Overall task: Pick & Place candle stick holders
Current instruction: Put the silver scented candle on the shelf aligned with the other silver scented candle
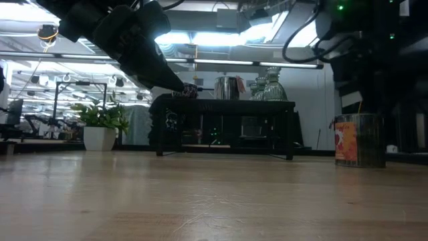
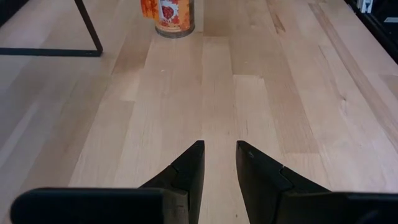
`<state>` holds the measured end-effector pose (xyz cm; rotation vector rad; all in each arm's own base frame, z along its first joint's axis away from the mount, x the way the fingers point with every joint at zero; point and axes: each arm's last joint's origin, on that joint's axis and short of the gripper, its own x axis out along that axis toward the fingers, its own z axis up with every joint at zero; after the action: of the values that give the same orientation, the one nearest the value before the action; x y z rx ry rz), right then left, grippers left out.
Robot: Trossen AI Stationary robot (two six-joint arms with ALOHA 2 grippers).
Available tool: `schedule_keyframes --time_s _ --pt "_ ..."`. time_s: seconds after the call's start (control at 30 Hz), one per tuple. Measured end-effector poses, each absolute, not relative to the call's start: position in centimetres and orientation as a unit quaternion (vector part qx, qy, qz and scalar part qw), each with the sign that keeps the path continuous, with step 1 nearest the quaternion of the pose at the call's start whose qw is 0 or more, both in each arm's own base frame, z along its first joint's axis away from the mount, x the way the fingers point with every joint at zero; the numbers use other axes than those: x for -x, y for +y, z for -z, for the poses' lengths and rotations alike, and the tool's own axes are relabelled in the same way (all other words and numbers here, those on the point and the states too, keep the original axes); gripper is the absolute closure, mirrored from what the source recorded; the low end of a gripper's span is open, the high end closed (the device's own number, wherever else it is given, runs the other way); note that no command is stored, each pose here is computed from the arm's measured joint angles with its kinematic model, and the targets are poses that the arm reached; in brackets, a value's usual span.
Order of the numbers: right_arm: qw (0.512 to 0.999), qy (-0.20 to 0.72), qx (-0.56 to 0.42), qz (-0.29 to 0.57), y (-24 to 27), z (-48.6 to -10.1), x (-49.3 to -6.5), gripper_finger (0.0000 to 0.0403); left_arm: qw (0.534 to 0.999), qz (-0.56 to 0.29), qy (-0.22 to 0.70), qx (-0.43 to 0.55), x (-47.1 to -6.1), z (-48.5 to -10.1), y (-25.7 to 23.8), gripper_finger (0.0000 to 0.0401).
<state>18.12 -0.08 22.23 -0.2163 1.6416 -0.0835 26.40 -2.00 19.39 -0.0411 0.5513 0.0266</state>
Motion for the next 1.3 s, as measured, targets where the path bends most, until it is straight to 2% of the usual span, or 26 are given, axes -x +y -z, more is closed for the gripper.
schedule_keyframes --time_s 0.27,0.8,1.1,1.3 --pt "0.669 0.735 0.115 0.016 -0.3 -21.9 -18.5 0.0271 0.962 -0.012 0.272 0.021 -26.4 -19.4 -2.0 0.0315" --pt "0.745 0.661 0.092 0.003 -0.1 -21.8 -20.6 0.0271 0.962 -0.013 0.273 0.026 -26.4 -19.4 -2.0 0.0315" --pt "0.754 0.649 0.101 -0.016 0.0 -20.4 -22.5 0.0271 0.962 -0.013 0.273 0.026 -26.4 -19.4 -2.0 0.0315" --pt "0.782 0.612 0.11 -0.031 0.1 -19.5 -24.4 0.0271 0.962 -0.014 0.273 0.03 -26.4 -19.4 -2.0 0.0315"
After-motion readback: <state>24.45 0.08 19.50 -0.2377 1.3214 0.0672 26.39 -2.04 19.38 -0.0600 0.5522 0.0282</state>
